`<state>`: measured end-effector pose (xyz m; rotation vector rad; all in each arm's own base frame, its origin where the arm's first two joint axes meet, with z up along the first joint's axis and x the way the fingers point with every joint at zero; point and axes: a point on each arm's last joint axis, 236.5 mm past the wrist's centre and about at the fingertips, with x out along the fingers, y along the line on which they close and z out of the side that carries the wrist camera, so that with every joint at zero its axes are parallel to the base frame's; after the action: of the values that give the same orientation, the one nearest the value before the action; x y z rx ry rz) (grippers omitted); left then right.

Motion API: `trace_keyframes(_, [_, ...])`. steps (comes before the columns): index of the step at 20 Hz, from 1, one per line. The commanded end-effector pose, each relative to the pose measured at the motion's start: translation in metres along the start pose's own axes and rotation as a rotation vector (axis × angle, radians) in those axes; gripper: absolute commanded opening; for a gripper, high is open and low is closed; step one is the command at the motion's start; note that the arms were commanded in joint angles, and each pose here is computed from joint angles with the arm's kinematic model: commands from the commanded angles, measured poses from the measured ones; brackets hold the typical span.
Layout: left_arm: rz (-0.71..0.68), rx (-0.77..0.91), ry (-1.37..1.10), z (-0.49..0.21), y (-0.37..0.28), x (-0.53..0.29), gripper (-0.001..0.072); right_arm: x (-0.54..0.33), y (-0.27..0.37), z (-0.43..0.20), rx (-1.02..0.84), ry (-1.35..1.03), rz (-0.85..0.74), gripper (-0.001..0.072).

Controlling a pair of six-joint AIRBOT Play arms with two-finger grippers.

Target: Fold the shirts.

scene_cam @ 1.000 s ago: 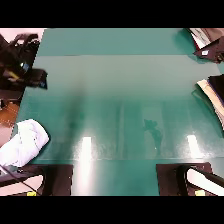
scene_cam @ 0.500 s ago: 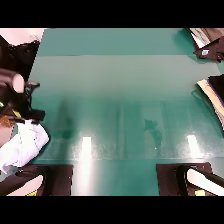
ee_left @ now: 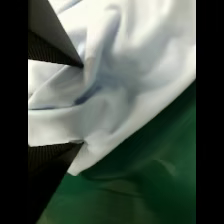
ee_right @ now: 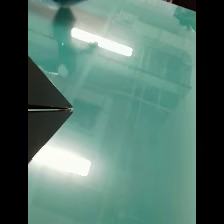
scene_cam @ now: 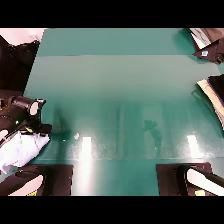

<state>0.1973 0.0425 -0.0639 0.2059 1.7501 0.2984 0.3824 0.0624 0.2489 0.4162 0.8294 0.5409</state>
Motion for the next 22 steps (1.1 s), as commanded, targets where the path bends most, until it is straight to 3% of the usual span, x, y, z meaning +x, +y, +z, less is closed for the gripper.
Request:
trace_keyframes(1, [-0.005,-0.001,-0.007,-0.002,-0.004,0.014,0.0149,0.000,0.002,-0.003,-0.001,0.013,0.005,0.0022])
trace_keyframes(2, [-0.007,-0.002,-0.013,-0.001,-0.005,0.014,0.0026,0.000,0.002,-0.003,-0.001,0.013,0.005,0.0022])
trace_keyframes(7, [-0.106,-0.012,-0.195,0.043,-0.011,-0.050,0.0025,0.000,0.002,-0.002,-0.001,0.010,0.005,0.0022])
trace_keyframes(11, [-0.439,0.073,-0.625,0.080,-0.036,-0.246,0.0025,0.000,0.000,0.005,0.000,-0.022,-0.003,0.0022])
trace_keyframes(16, [-0.918,0.354,-1.103,0.009,-0.076,-0.475,0.0024,-0.001,-0.001,0.009,0.001,-0.037,-0.006,0.0022])
trace_keyframes(22, [-1.109,0.488,-1.174,-0.028,-0.095,-0.524,0.0024,-0.001,0.001,0.010,0.024,-0.044,0.000,0.0022])
